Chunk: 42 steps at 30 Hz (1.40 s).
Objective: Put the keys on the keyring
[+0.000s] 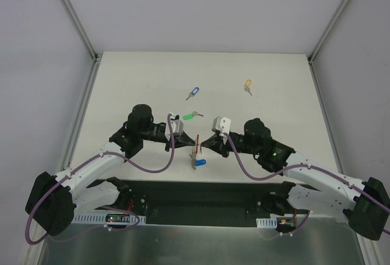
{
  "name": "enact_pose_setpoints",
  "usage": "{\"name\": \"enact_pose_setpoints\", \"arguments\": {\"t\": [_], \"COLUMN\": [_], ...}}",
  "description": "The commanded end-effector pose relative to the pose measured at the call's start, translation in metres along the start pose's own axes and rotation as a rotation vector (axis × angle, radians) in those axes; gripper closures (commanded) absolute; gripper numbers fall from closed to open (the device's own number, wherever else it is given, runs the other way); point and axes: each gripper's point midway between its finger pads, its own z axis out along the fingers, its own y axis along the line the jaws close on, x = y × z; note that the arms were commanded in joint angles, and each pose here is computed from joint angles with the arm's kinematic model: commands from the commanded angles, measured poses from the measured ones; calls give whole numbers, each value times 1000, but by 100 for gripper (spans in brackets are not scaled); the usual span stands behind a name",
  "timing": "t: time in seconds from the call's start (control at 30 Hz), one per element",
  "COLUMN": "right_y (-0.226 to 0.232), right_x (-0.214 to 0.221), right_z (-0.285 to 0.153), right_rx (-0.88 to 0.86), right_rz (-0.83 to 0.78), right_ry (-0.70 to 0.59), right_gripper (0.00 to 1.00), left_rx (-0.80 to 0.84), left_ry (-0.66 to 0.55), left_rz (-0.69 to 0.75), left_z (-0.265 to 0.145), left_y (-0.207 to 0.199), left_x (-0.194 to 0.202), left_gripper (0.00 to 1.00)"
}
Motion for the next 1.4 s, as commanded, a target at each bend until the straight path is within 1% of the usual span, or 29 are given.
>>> {"name": "enact_pose_setpoints", "arguments": {"t": [0.0,0.77,1.0,1.03,1.13,1.17,1.23,1.27,1.33,1.37], "right_y": [0,4,2,-3,-10,-10,-18,-19,-29,-30], "right_x": [-30,-34,-31,-30,-24,-14,-12,2,12,31], "right_z": [1,14,11,9,2,-1,-8,-13,-20,-26], "right_rx": [-11,-47,-24,6,62,71,129,148,223,250], "right_rz": [-39,-15,-8,-7,0,20,34,62,105,149], "right_ry": [-94,-108,-96,-93,-58,-8,28,86,145,227], "right_gripper": [99,99,99,99,99,99,99,99,99,99], "left_rx": [40,59,36,28,-6,-22,-84,-108,-178,-200], "left_ry": [-40,-42,-38,-38,-28,-24,-3,4,25,32], "left_rz": [55,41,45,47,45,41,36,33,32,37], "left_z": [2,4,3,3,3,2,0,-1,-5,-7], "left_y": [-2,-5,-2,-1,4,7,17,20,31,34], "left_x": [-22,-22,-22,-22,-20,-20,-17,-16,-15,-15], "left_gripper": [100,100,100,100,100,100,100,100,100,100]}}
